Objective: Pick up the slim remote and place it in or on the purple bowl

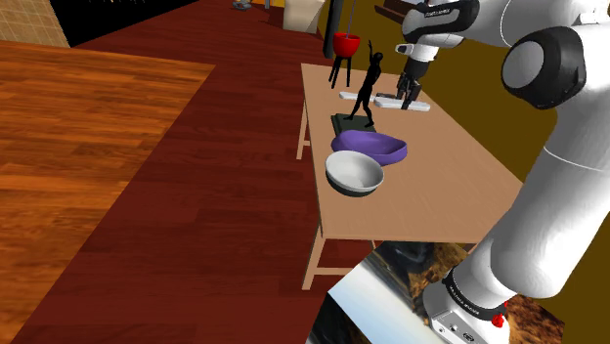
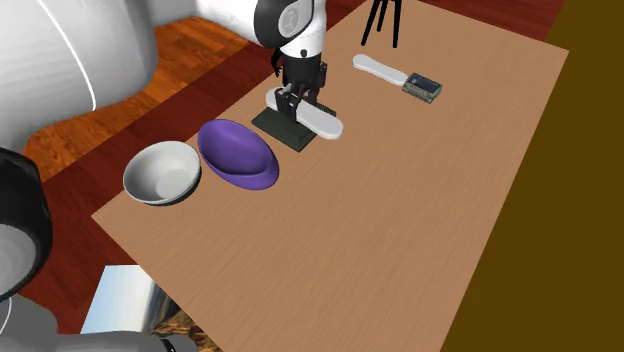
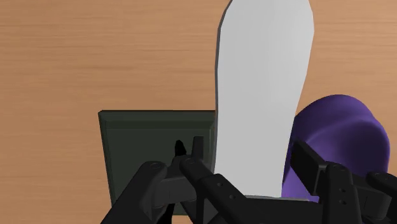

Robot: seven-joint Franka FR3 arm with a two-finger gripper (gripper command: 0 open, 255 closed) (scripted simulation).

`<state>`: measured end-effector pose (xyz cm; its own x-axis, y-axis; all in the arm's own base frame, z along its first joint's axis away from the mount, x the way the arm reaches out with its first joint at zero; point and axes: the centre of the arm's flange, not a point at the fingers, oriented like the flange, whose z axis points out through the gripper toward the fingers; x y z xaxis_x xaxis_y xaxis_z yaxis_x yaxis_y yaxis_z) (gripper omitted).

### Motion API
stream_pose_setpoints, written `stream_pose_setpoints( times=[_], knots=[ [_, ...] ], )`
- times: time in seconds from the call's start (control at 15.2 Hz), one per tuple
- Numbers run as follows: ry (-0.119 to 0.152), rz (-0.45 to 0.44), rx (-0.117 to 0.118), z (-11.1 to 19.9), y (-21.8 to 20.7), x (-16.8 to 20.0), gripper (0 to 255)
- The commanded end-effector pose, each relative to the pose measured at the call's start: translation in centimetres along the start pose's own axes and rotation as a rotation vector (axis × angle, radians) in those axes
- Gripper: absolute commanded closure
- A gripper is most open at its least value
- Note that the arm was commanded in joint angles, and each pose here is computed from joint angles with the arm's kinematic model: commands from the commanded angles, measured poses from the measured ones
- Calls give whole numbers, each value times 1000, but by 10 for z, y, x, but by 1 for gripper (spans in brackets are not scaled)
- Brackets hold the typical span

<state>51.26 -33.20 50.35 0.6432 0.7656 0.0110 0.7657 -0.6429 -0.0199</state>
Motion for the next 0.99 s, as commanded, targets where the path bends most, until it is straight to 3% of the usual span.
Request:
stream_pose_setpoints(
  times=[0.0,0.73,0.92],
  knots=[
    [0,0,0,0,-22,17,255],
    [0,0,0,1,-129,115,255],
    [0,0,0,11,-136,122,255]
  ],
)
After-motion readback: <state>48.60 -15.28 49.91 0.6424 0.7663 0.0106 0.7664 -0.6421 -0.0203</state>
